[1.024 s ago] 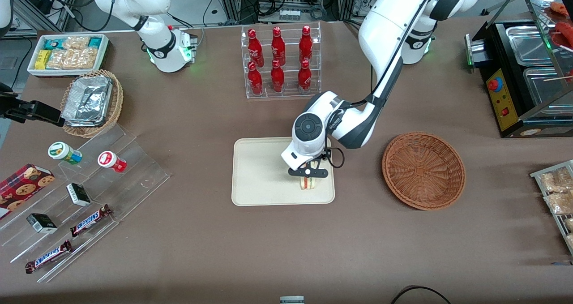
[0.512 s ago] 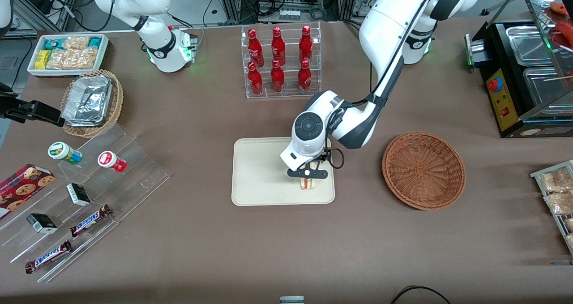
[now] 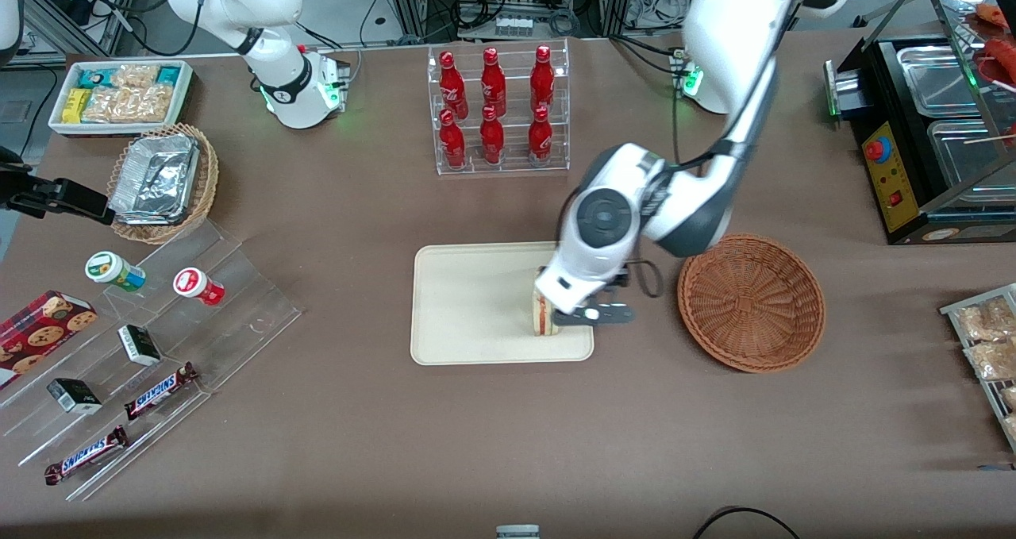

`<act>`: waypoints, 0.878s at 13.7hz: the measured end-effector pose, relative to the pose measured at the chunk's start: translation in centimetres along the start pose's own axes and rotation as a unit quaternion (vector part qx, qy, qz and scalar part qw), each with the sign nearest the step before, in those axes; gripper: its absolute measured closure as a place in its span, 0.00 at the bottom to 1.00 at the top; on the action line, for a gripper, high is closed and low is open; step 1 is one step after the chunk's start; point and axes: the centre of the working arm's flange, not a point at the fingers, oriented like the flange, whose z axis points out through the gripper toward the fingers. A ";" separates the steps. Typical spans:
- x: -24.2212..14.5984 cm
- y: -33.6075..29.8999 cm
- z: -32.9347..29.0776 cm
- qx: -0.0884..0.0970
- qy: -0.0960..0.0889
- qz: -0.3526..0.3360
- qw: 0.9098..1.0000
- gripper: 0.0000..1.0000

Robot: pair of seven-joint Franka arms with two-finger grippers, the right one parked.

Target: Place sandwich from basket to tray

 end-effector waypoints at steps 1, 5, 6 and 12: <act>0.9 -1.8 -0.9 0.000 -0.001 -0.011 1.000 0.00; 4.3 -9.8 -3.0 0.003 -0.018 -0.028 0.999 0.00; 5.0 -12.1 -3.7 0.001 -0.025 -0.031 0.999 0.00; 5.9 -24.5 -8.3 -0.008 -0.049 -0.033 0.998 0.00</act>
